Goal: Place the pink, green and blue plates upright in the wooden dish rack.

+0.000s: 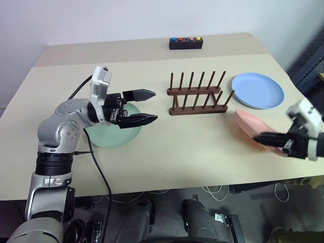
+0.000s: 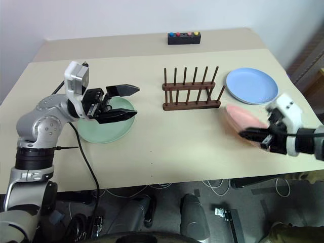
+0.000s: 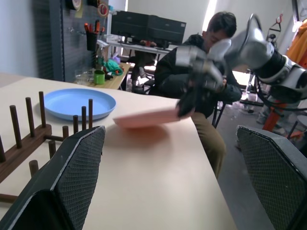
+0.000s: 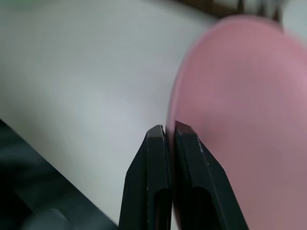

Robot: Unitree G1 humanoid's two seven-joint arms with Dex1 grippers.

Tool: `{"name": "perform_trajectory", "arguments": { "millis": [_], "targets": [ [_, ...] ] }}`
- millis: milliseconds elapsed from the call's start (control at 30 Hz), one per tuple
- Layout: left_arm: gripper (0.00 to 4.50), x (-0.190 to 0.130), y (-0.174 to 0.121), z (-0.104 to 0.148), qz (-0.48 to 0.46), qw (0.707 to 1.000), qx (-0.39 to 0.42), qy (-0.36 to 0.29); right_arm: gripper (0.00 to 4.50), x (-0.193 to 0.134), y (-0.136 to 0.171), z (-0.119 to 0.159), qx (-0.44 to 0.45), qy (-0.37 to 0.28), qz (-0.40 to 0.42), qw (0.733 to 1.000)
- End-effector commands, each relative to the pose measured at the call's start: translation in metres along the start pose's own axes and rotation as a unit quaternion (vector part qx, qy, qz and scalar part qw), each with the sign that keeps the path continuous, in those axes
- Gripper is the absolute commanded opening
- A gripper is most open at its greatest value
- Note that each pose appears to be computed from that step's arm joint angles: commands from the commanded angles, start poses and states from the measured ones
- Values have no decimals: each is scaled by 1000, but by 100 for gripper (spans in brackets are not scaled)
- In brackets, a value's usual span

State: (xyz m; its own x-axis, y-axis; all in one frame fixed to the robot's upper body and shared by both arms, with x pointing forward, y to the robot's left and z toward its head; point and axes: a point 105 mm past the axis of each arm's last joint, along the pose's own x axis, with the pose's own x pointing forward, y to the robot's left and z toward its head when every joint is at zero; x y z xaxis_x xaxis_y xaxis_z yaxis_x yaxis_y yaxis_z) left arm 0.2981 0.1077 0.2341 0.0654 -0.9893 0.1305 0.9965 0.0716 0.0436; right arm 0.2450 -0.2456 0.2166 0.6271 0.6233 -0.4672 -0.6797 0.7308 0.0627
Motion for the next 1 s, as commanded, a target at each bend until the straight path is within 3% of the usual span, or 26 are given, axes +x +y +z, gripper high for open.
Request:
{"name": "perform_trajectory", "arguments": {
  "millis": [33, 100, 267, 467, 667, 1000],
  "targets": [
    [450, 2, -1, 10, -7, 1000, 26, -6, 5, -15, 5, 38, 6, -97, 22, 995],
    [450, 3, 1, 10, -1, 1000, 30, -6, 5, -26, -2, 64, 14, -181, 26, 983],
    [450, 2, 2, 9, 1, 1000, 26, -3, 5, -35, -9, 92, 31, -278, 40, 959],
    [450, 3, 5, 11, 6, 1000, 24, -10, 5, -39, -21, 138, 58, -429, 81, 898],
    [450, 5, 4, 13, 8, 1000, 26, -15, 5, -13, -40, 145, 109, -452, 110, 878],
    [450, 0, 0, 12, 19, 1000, 18, -15, 5, 15, -67, 134, 163, -443, 130, 872]
  ]
}}
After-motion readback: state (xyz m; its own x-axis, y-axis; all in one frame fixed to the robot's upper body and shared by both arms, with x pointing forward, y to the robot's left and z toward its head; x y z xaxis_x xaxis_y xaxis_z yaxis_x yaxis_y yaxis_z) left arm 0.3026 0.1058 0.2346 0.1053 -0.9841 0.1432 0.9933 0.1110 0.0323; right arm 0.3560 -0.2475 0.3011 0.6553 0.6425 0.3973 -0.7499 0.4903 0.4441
